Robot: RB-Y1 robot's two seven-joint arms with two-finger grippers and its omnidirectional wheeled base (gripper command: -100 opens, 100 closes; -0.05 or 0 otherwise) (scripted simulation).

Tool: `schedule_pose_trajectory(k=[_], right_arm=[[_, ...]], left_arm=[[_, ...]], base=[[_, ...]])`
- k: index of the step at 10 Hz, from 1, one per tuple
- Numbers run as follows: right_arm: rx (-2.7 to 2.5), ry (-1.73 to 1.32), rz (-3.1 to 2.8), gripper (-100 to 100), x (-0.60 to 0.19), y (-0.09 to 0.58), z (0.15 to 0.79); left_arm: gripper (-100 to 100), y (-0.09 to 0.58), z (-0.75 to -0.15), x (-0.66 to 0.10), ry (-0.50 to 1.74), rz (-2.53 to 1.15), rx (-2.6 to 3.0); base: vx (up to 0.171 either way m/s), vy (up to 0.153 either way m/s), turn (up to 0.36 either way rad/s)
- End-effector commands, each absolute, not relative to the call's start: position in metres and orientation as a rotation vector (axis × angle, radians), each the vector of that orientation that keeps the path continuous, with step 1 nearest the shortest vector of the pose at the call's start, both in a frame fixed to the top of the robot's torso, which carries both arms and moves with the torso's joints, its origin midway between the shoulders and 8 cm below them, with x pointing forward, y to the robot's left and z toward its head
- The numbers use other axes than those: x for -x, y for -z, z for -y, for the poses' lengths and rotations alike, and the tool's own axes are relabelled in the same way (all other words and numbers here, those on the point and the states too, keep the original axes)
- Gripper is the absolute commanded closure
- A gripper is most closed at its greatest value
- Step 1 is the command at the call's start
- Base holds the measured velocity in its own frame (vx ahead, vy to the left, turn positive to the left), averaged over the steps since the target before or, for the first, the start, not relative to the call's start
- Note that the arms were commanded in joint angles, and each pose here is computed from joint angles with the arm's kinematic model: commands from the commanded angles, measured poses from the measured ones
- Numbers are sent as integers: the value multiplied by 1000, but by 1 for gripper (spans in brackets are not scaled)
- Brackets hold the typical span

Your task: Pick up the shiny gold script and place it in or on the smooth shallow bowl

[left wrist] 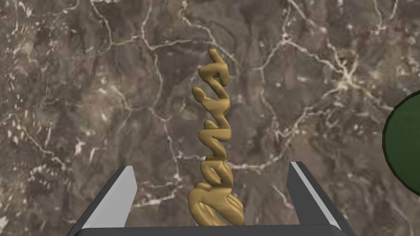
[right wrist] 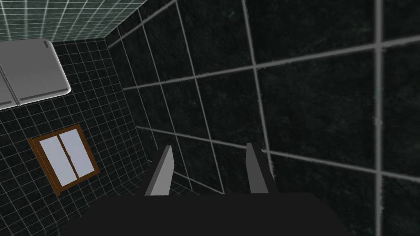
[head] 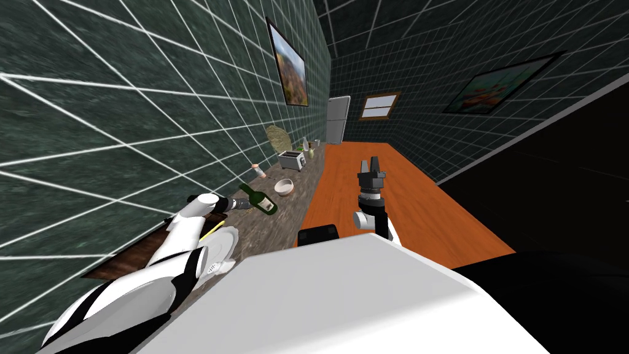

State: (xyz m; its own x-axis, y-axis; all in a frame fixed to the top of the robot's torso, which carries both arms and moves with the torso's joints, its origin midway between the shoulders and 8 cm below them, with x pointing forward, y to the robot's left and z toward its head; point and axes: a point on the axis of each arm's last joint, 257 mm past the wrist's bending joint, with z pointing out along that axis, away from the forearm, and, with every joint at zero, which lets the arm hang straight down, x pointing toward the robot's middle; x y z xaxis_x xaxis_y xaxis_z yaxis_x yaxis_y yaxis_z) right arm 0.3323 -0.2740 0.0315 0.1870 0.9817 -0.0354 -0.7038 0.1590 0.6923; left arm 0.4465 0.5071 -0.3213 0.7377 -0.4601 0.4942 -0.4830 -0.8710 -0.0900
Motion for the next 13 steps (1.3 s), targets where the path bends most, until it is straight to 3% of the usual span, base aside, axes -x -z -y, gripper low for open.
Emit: schedule_pose_trajectory(k=[1,2,4,5,9,10,11,12,13], right_arm=[[-613,-1296,-554,0,-332,-31,274],[-613,-1296,-554,0,-332,-32,274],[-613,-1296,-554,0,-332,-31,274],[-613,-1296,-554,0,-332,-32,274],[-613,-1296,-554,0,-332,-32,274],[-613,-1296,-554,0,-332,-32,274],[-613,-1296,-554,0,-332,-32,274],[-613,-1296,-554,0,-332,-32,274],[-613,-1296,-554,0,-332,-32,274]], left_arm=[[0,321,-507,-447,-803,784,-2887],[-100,334,-502,-447,-809,780,-2888],[-100,335,-502,-449,-807,779,-2888],[100,335,-502,-449,-809,780,-2888],[100,335,-502,-449,-809,781,-2888],[0,335,-502,-449,-809,781,-2888],[100,325,-506,-447,-805,783,-2888],[100,330,-504,-449,-809,783,-2888],[0,329,-505,-449,-808,783,-2888]], base=[[0,0,0],[25,10,-28],[29,9,-19],[0,0,0],[0,0,0],[0,0,0],[-24,-8,28],[-14,-3,13],[0,0,0]])
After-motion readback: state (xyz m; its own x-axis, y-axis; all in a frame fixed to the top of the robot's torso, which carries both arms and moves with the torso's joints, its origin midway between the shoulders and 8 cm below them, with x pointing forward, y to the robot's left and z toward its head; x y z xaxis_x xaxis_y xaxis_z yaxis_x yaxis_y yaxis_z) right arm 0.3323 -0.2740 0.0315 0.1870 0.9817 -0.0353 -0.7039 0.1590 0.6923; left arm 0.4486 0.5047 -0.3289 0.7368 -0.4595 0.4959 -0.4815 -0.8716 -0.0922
